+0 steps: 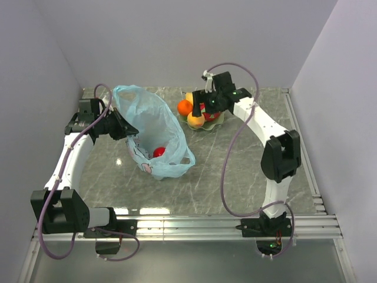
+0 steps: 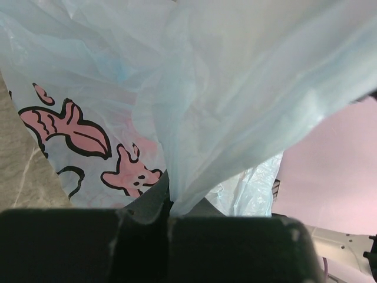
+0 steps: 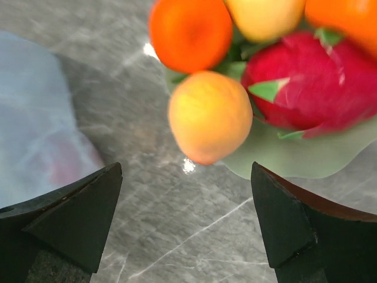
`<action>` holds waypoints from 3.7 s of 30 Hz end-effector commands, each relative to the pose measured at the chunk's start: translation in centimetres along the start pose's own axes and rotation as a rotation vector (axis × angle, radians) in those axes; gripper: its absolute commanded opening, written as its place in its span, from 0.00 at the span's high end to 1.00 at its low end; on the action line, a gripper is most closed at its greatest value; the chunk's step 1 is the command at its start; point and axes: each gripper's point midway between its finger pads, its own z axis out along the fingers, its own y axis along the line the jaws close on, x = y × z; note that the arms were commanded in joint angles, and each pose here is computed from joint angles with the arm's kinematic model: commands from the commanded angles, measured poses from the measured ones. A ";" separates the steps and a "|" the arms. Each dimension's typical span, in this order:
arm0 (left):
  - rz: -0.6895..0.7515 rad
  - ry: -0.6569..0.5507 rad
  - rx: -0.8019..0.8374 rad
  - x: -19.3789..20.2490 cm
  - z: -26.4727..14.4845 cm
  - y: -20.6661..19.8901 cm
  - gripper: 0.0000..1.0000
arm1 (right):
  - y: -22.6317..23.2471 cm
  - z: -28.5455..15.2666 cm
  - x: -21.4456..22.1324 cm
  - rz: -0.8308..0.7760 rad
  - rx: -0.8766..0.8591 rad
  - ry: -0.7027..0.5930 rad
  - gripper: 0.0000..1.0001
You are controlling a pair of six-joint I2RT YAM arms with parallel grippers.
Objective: Place the fake fruits into the plastic bag and tie a complex knot
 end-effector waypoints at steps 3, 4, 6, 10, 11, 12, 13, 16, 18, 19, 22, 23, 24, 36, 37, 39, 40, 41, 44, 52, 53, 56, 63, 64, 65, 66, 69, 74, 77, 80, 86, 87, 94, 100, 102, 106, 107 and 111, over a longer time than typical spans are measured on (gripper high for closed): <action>0.028 -0.016 0.008 -0.3 -0.4 -0.2 1.00 | -1.4 2.2 1.5 0.066 0.074 0.053 0.04; 0.029 -0.017 0.005 -0.3 -0.5 -0.1 1.00 | -1.5 2.6 1.7 0.067 0.072 0.061 0.04; 0.029 -0.017 0.000 -0.3 -0.5 0.0 1.00 | -1.5 3.5 2.0 0.065 0.061 0.077 0.04; 0.033 -0.014 -0.012 0.1 -0.5 0.6 1.00 | -1.4 4.7 1.8 0.062 0.052 0.083 0.04; 0.033 -0.011 -0.015 0.1 -0.4 0.7 1.00 | -1.6 5.1 1.9 0.068 0.053 0.089 0.04; 0.033 -0.010 -0.019 0.1 -0.4 0.9 1.00 | -1.4 5.3 1.9 0.066 0.048 0.092 0.04; 0.033 -0.012 -0.022 0.1 -0.4 0.9 1.00 | -1.3 5.5 2.0 0.071 0.044 0.097 0.04; 0.034 -0.012 -0.023 0.0 -0.3 0.9 1.00 | -0.6 5.9 1.9 0.063 0.022 0.101 0.03; 0.037 -0.012 -0.023 -0.1 -0.3 1.0 1.00 | -0.6 6.3 2.1 0.067 0.023 0.106 0.03; 0.036 -0.007 -0.027 -0.1 -0.3 1.1 1.00 | -0.4 6.5 2.2 0.066 0.032 0.108 0.03; 0.042 -0.002 -0.019 -0.2 -0.3 0.8 1.00 | -0.8 7.1 2.3 0.070 0.044 0.115 0.03; 0.042 -0.001 -0.023 -0.3 -0.4 0.8 1.00 | -0.9 7.4 2.5 0.072 0.049 0.122 0.03; 0.044 0.002 -0.027 -0.3 -0.3 0.9 1.00 | -1.0 7.5 2.6 0.074 0.052 0.125 0.03; 0.042 0.024 -0.046 -0.2 -0.1 1.5 1.00 | -1.1 7.8 3.1 0.093 0.057 0.134 0.22; 0.041 0.025 -0.046 -0.1 -0.1 1.6 1.00 | -1.0 7.6 3.0 0.090 0.053 0.131 0.25; 0.038 0.026 -0.046 -0.1 0.0 1.7 1.00 | -0.5 6.3 2.0 0.086 0.040 0.104 0.35; 0.038 0.027 -0.050 -0.1 0.0 1.8 1.00 | -0.3 5.7 2.0 0.087 0.033 0.103 0.37; 0.039 0.023 -0.053 -0.3 -0.1 1.7 1.00 | 0.2 4.4 1.0 0.080 0.025 0.073 0.40; 0.048 0.019 -0.046 -0.4 -0.1 1.5 1.00 | 0.8 0.9 -0.5 0.072 0.002 0.006 0.41; 0.044 0.027 -0.016 -0.3 0.0 1.0 1.00 | 11.3 -7.3 -4.6 -0.133 -0.339 -0.155 0.43; 0.047 0.027 -0.015 -0.4 0.0 1.0 1.00 | 12.6 -7.9 -4.9 -0.168 -0.374 -0.174 0.43; 0.051 0.037 -0.009 -0.4 0.1 0.9 1.00 | 17.6 -8.5 -4.4 -0.319 -0.475 -0.196 0.43; 0.102 0.029 0.029 -0.9 -0.5 -0.3 1.00 | 22.2 -3.9 0.6 -0.494 -0.518 0.018 0.20; 0.104 0.032 0.032 -0.9 -0.5 -0.4 1.00 | 22.4 -3.3 0.5 -0.494 -0.516 0.026 0.10; 0.105 0.034 0.038 -0.9 -0.5 -0.5 1.00 | 22.5 -3.2 0.5 -0.495 -0.522 0.033 0.06; 0.111 0.043 0.047 -0.7 -0.5 -0.5 1.00 | 22.3 -3.3 0.4 -0.496 -0.518 0.037 0.04; 0.120 0.054 0.074 -0.4 -0.4 -0.7 1.00 | 21.9 -4.2 -0.9 -0.481 -0.502 -0.017 0.02; 0.123 0.071 0.072 -0.1 -0.1 -0.3 1.00 | 19.2 -8.0 -4.7 -0.398 -0.495 -0.156 0.00; 0.113 0.089 0.072 -0.1 0.3 0.0 1.00 | 15.7 -7.7 -6.7 -0.330 -0.396 -0.206 0.00; 0.122 0.094 0.086 -0.1 0.4 -0.1 1.00 | 12.3 -5.7 -7.4 -0.311 -0.305 -0.202 0.01; 0.130 0.097 0.078 -0.1 0.2 0.3 1.00 | 6.4 -1.1 -9.6 -0.366 -0.130 -0.214 0.02; 0.127 0.099 0.078 -0.1 0.2 0.4 1.00 | 6.3 -1.1 -10.6 -0.378 -0.116 -0.233 0.02; 0.120 0.106 0.083 -0.1 0.0 0.4 1.00 | 3.9 5.3 -9.4 -0.406 -0.063 -0.206 0.01; 0.113 0.107 0.077 0.2 -0.1 0.7 1.00 | 3.1 8.5 -8.4 -0.433 -0.061 -0.195 0.00; 0.109 0.101 0.065 0.1 -0.1 0.8 1.00 | 2.9 9.4 -8.0 -0.431 -0.066 -0.190 0.00; 0.109 0.101 0.055 0.0 -0.1 1.0 1.00 | 2.6 11.4 -5.9 -0.433 -0.080 -0.139 0.00; 0.107 0.101 0.054 -0.1 -0.1 1.1 1.00 | 2.5 11.7 -5.5 -0.431 -0.081 -0.129 0.00; 0.109 0.102 0.054 -0.2 0.0 1.0 1.00 | 1.9 12.5 -3.6 -0.436 -0.086 -0.083 0.00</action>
